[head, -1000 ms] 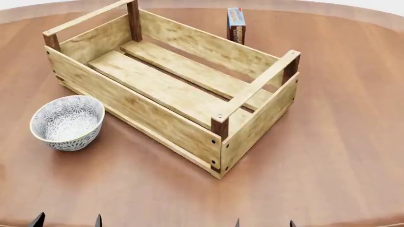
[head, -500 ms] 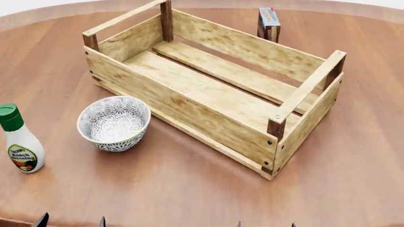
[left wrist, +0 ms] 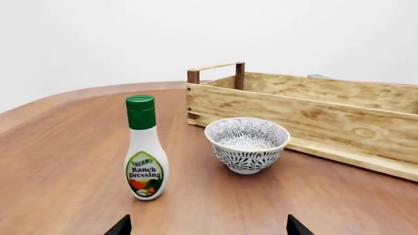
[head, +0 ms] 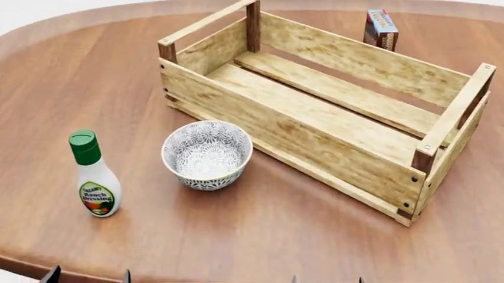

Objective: Pick up the salad dressing and put it in the tray.

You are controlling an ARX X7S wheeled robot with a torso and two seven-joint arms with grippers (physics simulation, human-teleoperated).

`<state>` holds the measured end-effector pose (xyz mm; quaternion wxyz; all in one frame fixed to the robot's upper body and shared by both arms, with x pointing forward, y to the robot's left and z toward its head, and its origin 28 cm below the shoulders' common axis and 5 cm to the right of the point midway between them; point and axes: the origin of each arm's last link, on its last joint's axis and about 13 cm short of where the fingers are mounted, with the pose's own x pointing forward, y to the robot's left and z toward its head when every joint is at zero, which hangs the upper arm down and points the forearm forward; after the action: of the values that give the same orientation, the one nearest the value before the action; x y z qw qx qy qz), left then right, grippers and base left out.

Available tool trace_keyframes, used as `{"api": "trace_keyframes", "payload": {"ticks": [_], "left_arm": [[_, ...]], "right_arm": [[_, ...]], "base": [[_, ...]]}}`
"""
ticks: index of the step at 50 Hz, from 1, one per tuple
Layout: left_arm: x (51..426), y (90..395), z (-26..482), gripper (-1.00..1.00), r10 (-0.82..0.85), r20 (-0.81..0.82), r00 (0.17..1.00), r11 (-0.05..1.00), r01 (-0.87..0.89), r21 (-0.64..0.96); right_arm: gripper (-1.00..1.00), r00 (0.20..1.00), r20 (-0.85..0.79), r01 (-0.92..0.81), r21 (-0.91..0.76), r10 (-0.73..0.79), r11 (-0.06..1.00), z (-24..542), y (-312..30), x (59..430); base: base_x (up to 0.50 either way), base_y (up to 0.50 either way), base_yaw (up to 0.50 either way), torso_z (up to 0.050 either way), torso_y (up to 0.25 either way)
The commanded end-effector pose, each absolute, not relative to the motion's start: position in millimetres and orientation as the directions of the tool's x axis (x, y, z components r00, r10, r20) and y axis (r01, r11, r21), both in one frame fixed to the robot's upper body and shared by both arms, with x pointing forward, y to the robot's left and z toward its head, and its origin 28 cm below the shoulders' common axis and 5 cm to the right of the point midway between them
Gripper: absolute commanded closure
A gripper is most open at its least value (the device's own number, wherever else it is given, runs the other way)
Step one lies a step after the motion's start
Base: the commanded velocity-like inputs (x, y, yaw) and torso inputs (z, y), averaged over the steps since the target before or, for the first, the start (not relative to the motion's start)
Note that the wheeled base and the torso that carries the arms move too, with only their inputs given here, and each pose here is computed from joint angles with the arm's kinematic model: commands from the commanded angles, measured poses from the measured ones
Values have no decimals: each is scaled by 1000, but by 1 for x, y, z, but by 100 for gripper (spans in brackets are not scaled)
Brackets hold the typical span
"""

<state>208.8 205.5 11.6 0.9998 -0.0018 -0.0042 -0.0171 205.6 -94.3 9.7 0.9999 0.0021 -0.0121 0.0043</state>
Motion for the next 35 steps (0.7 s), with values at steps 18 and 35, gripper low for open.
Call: {"api": "trace_keyframes", "payload": {"ticks": [18, 35], "left_arm": [[213, 217, 109, -100, -56, 180, 982, 998, 62, -31], [211, 222, 126, -100, -28, 225, 974, 998, 41, -54]], "right_arm": [[-100, 979, 155, 135, -9, -132, 991, 101, -109, 214], [-100, 951, 266, 164, -9, -156, 986, 138, -116, 206]], "base": [[348, 0, 0, 0, 0], [500, 0, 0, 0, 0]]}}
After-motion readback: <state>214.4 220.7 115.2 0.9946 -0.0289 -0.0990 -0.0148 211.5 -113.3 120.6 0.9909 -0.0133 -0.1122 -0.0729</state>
